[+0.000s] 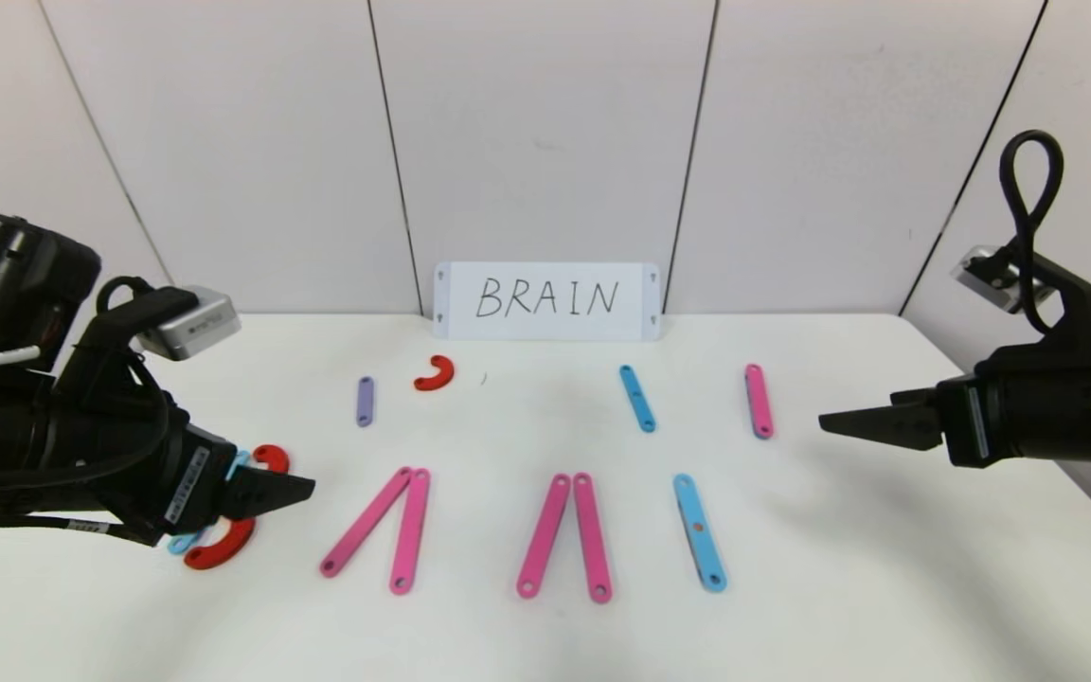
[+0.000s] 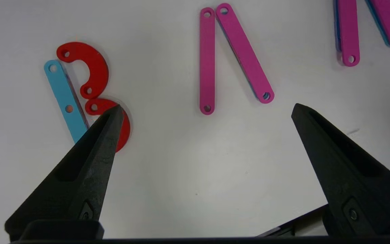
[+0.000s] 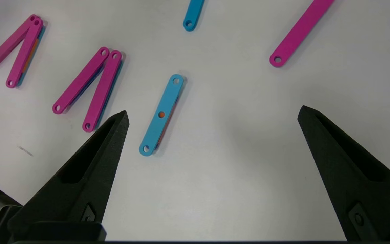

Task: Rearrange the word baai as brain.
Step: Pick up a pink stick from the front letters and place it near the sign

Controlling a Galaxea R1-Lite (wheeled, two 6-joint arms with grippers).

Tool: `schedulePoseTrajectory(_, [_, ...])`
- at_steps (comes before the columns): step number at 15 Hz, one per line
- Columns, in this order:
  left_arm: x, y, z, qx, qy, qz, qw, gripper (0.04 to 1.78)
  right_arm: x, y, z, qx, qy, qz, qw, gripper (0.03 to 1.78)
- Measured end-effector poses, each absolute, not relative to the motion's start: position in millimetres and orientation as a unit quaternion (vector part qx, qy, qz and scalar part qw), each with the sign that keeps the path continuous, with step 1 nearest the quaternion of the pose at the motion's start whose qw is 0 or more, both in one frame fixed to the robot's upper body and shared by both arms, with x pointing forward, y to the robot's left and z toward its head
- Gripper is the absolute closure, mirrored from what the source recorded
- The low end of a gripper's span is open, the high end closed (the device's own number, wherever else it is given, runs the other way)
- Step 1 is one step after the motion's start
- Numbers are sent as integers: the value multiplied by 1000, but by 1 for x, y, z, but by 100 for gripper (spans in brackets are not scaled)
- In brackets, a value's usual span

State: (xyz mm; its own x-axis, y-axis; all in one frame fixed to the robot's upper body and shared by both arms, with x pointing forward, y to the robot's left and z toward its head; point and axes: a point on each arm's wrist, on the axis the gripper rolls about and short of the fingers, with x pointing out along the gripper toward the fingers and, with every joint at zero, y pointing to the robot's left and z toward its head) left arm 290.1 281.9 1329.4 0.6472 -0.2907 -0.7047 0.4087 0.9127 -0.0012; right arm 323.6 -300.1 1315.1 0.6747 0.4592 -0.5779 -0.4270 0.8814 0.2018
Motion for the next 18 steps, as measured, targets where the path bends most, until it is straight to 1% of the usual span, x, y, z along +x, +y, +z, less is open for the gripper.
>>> schedulePoseTrajectory(5, [310,264,1303,113,426,-180,879,8,328,-299,1311,24,318,239,917,7])
schedulePoseTrajectory(11, [341,254,1272,116,468,-173,859,8,330,-296,1306,22,317,237,918,7])
schedulePoseTrajectory(14, [347,253,1262,117,482,-170,851,8,330,-296,1305,23,318,237,918,7])
schedulePoseTrajectory(18, [352,254,1256,116,488,-164,849,8,331,-296,1304,23,321,236,917,7])
